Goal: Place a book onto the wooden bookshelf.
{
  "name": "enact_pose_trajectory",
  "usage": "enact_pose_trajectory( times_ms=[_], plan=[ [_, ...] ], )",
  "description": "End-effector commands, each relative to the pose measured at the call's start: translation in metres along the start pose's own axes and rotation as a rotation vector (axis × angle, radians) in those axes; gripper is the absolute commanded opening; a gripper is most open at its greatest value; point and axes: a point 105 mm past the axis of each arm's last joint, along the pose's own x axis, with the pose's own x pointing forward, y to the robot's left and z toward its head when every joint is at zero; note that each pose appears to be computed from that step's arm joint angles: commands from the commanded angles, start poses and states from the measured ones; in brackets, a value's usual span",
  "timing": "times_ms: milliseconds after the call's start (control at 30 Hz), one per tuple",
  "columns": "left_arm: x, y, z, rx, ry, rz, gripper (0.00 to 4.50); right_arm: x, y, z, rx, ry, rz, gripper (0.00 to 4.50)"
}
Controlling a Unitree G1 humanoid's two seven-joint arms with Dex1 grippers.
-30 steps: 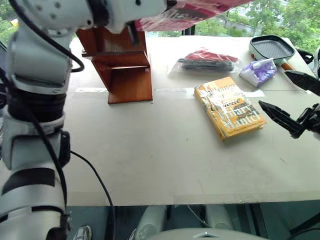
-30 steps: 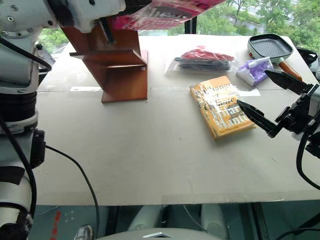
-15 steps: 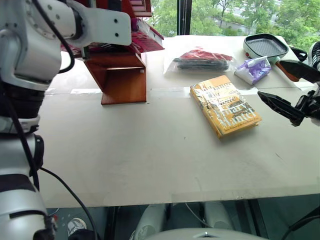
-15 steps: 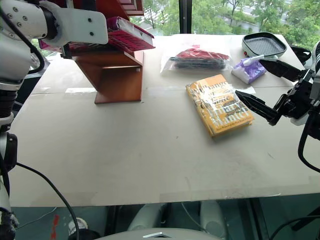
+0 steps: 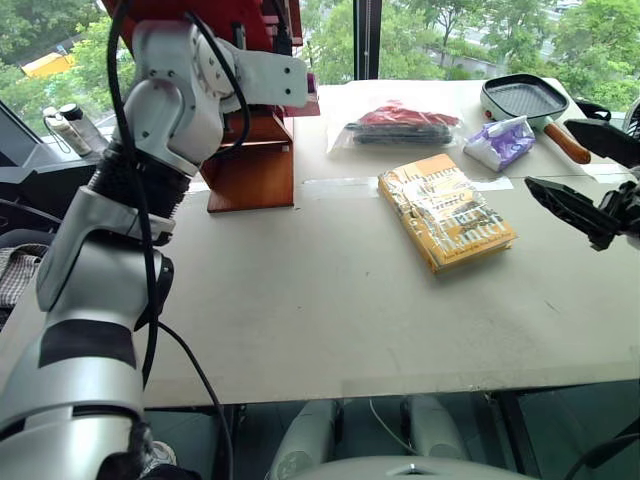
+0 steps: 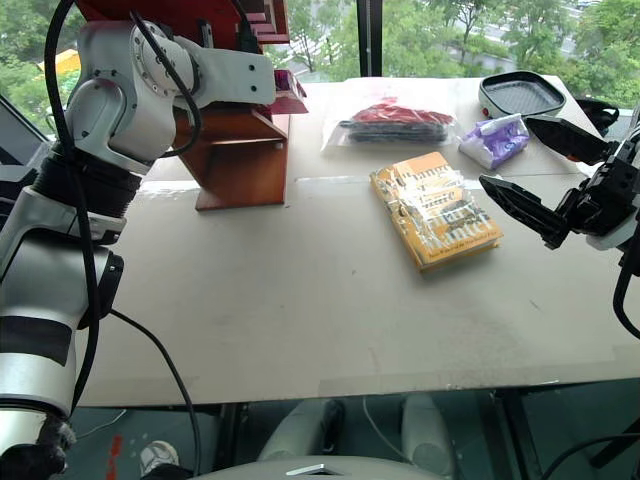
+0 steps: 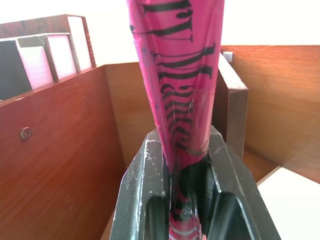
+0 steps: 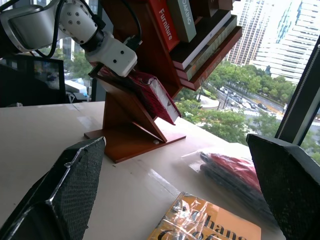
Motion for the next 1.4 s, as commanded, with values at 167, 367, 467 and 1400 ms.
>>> enact_pose_trajectory(
  times_ms=[167, 367, 467, 1400],
  plan=[
    [-0.031, 0.020, -0.005, -0.049, -0.067, 0.098, 3.23, -0.004, 0.000, 0.012, -0.025, -0.024, -0.008, 4.50],
    [-0.081, 0.005, -0.009, -0.246, -0.366, 0.020, 3.23, -0.011, -0.002, 0.012, -0.028, -0.009, -0.025, 4.50],
    [-0.127, -0.017, 0.001, -0.425, -0.606, -0.139, 3.23, -0.018, -0.005, 0.013, -0.029, -0.004, -0.048, 4.50],
    [-0.051, -0.231, 0.026, -1.122, -0.876, -0.433, 3.23, -0.055, 0.023, -0.011, 0.041, 0.150, -0.072, 4.50]
  ],
)
